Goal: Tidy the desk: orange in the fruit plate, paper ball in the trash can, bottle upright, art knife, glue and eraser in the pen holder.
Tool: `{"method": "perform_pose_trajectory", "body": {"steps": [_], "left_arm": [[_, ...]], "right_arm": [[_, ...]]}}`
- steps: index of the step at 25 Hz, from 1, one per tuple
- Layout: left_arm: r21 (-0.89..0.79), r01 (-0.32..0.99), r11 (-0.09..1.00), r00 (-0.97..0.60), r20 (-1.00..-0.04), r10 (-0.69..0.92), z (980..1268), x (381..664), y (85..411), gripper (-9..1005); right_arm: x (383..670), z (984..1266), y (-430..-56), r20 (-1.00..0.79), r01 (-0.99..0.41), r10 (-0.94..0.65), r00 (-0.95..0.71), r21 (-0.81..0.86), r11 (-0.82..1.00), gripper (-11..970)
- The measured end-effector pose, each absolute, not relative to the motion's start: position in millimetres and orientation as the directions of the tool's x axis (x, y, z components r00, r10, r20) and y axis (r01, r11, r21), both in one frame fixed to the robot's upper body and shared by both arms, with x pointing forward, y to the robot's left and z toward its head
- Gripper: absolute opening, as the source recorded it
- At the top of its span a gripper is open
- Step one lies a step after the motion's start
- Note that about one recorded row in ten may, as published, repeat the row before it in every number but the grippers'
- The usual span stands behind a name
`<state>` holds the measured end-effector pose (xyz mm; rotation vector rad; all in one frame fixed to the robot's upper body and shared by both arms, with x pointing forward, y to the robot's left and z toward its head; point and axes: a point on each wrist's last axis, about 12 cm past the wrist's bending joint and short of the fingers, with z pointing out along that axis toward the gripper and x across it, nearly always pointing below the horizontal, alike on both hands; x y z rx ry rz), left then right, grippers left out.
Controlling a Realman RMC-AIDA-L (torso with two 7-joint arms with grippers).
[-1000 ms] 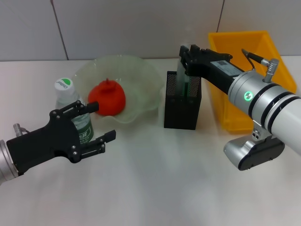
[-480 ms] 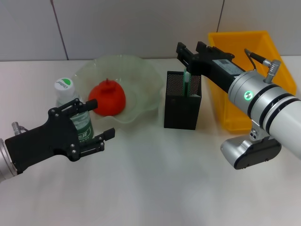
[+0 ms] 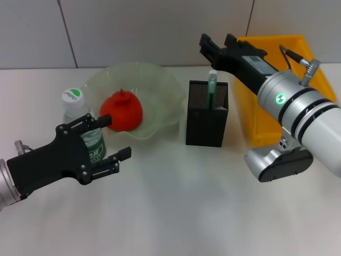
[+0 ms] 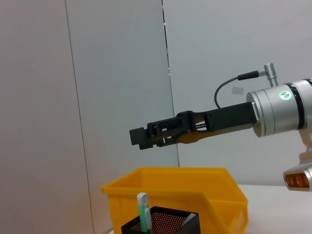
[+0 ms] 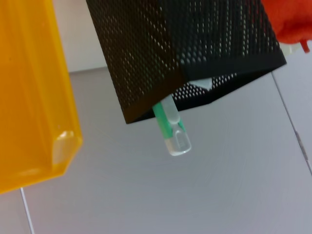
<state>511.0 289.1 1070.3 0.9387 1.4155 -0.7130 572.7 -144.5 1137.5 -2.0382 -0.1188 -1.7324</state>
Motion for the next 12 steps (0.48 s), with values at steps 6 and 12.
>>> {"method": "perform_pose_trajectory", "body": {"steps": [6,12], "left_arm": [[0.1,0.874,0.476,0.047,-0.992,0.121,1069,509,289,800],[0.076,0.884,0.462,0.025,-0.993,0.116,1067,505,289,800]], "right_arm": [[574,1138,-143,0.918,0.329,-0.313,0.242,-0.381,-0.864,653],[576,1151,-146,0.782,0.265,-0.551,0.29,-0.619,-0.739,715]]}}
